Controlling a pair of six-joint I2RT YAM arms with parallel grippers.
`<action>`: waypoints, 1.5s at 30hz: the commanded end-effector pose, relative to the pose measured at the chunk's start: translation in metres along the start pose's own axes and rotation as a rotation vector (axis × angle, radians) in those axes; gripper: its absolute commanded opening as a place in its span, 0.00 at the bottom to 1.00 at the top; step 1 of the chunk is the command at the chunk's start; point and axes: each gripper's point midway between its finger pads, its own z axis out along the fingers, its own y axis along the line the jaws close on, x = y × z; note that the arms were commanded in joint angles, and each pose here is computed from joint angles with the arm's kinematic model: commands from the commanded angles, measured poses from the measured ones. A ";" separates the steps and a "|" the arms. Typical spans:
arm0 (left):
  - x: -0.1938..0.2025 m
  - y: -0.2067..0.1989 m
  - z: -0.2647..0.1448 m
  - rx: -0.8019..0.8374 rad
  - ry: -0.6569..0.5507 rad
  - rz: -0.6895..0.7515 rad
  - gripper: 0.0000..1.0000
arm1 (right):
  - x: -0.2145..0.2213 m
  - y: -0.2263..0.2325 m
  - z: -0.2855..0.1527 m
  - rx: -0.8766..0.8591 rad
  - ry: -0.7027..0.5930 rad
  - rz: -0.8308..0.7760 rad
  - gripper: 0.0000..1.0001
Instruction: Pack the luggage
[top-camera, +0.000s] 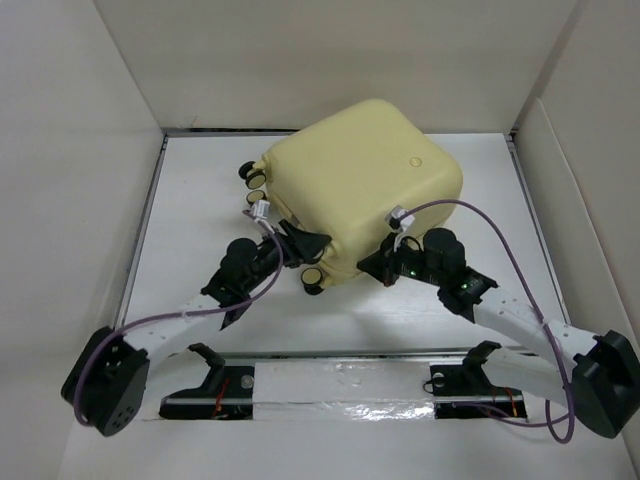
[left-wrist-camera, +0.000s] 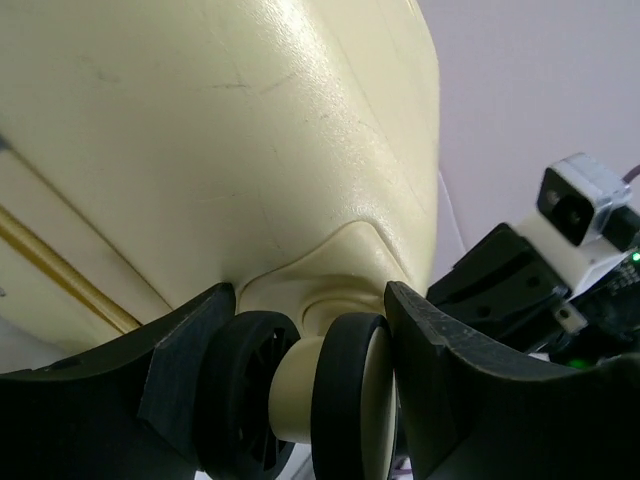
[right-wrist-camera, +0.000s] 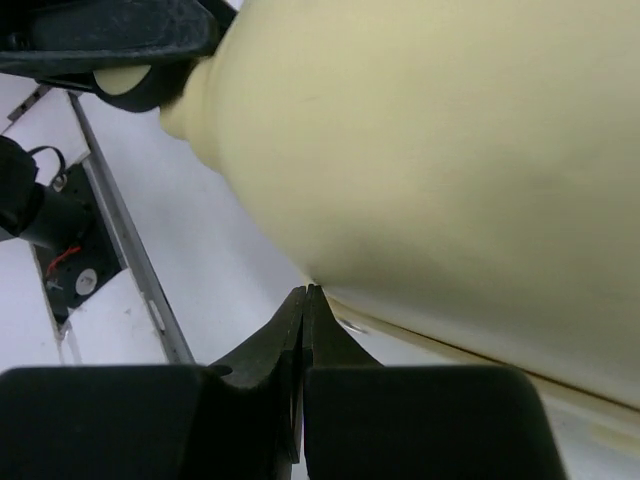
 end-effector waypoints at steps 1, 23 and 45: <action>0.011 -0.036 0.021 0.130 0.029 0.027 0.00 | 0.008 -0.003 0.001 0.057 -0.028 -0.004 0.00; 0.032 -0.085 0.020 0.304 0.093 -0.033 0.00 | 0.012 -0.054 -0.021 0.162 -0.244 0.051 0.58; 0.008 -0.113 0.003 0.326 0.049 -0.019 0.00 | 0.037 -0.051 -0.021 0.152 -0.177 0.058 0.60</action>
